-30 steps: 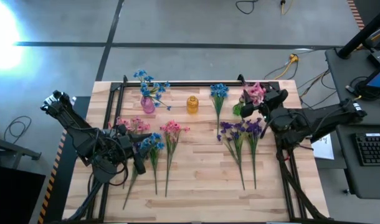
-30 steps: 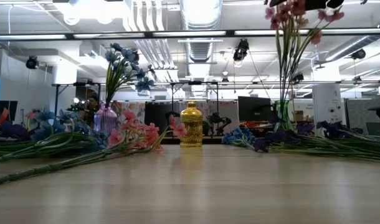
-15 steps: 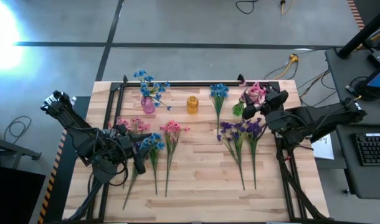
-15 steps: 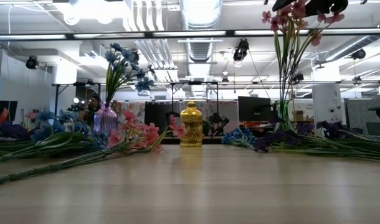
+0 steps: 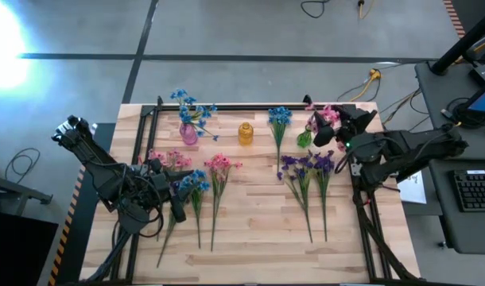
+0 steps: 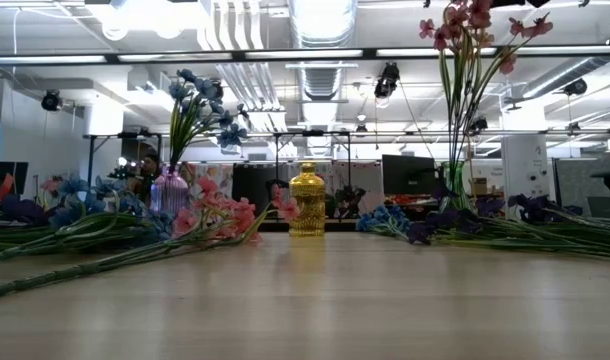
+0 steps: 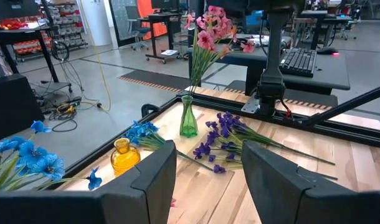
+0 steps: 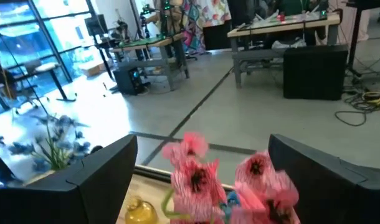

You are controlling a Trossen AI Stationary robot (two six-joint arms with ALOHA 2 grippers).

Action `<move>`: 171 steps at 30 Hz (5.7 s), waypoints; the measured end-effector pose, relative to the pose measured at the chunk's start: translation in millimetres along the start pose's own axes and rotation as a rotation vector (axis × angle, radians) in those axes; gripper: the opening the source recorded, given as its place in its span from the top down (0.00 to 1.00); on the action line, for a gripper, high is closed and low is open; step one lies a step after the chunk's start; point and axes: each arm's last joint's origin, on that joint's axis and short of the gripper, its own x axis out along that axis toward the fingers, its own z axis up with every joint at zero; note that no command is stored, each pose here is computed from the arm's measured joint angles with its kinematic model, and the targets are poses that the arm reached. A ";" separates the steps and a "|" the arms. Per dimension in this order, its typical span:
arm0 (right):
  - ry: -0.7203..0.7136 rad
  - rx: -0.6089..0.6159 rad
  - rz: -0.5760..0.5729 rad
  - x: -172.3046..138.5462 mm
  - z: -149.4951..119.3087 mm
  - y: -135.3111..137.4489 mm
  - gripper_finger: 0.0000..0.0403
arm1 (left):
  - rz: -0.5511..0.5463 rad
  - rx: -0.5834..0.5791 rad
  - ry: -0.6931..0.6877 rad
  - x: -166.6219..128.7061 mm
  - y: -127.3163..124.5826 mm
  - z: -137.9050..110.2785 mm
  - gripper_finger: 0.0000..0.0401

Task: Sort flowers into vase by color
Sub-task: Put the right pink flowers into the green vase, then put the middle violet flowers into the yellow vase

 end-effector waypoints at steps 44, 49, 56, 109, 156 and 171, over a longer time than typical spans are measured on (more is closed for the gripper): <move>0.740 -0.281 0.801 -52.5 44.4 77.6 0.12 | -0.146 -0.310 0.265 15.2 -44.6 -45.6 0.58; 0.947 -0.303 0.664 -67.2 22.3 81.8 0.12 | -0.160 -0.315 0.295 16.6 -48.9 -50.4 0.58; 1.198 -0.355 0.542 -94.9 -10.8 93.0 0.12 | -0.187 -0.324 0.336 16.5 -50.7 -52.3 0.58; 1.127 -0.266 -0.185 -27.2 -237.2 65.2 0.12 | -0.249 -0.231 0.484 19.2 -81.8 -90.1 0.58; 1.123 -0.122 -0.191 -8.8 -269.1 44.7 0.86 | -0.257 -0.196 0.476 19.2 -82.2 -88.6 0.58; 1.123 -0.086 -0.110 -11.6 -245.3 52.4 0.92 | -0.255 -0.190 0.477 19.3 -81.8 -88.8 0.58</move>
